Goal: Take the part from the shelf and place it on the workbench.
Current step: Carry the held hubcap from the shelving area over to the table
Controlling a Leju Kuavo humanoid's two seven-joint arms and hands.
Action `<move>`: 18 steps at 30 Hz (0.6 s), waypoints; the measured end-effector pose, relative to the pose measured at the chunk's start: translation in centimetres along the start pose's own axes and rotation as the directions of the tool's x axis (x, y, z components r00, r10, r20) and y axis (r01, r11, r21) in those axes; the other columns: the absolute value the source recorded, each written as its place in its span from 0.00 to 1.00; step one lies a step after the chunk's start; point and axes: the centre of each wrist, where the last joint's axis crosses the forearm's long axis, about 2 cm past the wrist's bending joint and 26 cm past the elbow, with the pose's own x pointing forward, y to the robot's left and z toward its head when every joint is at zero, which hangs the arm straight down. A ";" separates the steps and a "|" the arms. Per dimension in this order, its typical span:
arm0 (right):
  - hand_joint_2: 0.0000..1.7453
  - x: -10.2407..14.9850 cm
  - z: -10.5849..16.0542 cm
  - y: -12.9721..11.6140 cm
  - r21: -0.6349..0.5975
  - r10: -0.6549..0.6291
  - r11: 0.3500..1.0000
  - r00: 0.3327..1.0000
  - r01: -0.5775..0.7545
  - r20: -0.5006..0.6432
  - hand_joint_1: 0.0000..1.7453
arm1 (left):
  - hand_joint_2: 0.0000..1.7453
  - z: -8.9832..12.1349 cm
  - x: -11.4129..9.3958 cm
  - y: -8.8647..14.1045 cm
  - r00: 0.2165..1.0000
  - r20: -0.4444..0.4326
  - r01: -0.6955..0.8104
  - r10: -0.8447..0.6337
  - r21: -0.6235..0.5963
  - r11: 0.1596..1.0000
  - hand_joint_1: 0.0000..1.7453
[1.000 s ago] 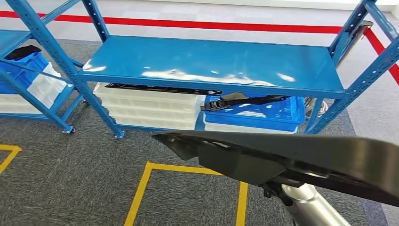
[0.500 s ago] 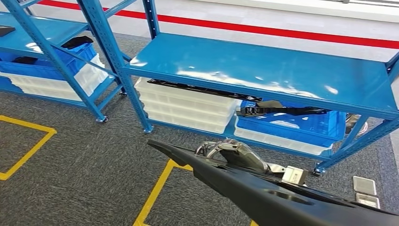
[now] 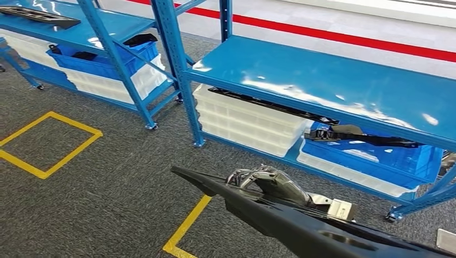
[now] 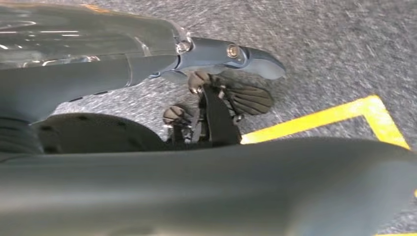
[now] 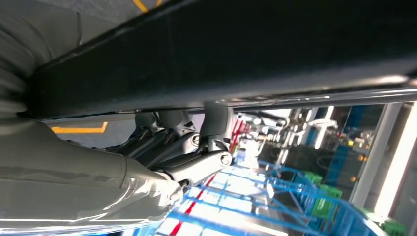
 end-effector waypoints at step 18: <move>1.00 0.0 1.0 0.9 0.007 0.012 1.000 0.999 -0.011 -0.030 1.00 | 0.00 0.3 -1.0 0.3 0.985 -0.161 0.057 -0.055 0.011 0.998 0.00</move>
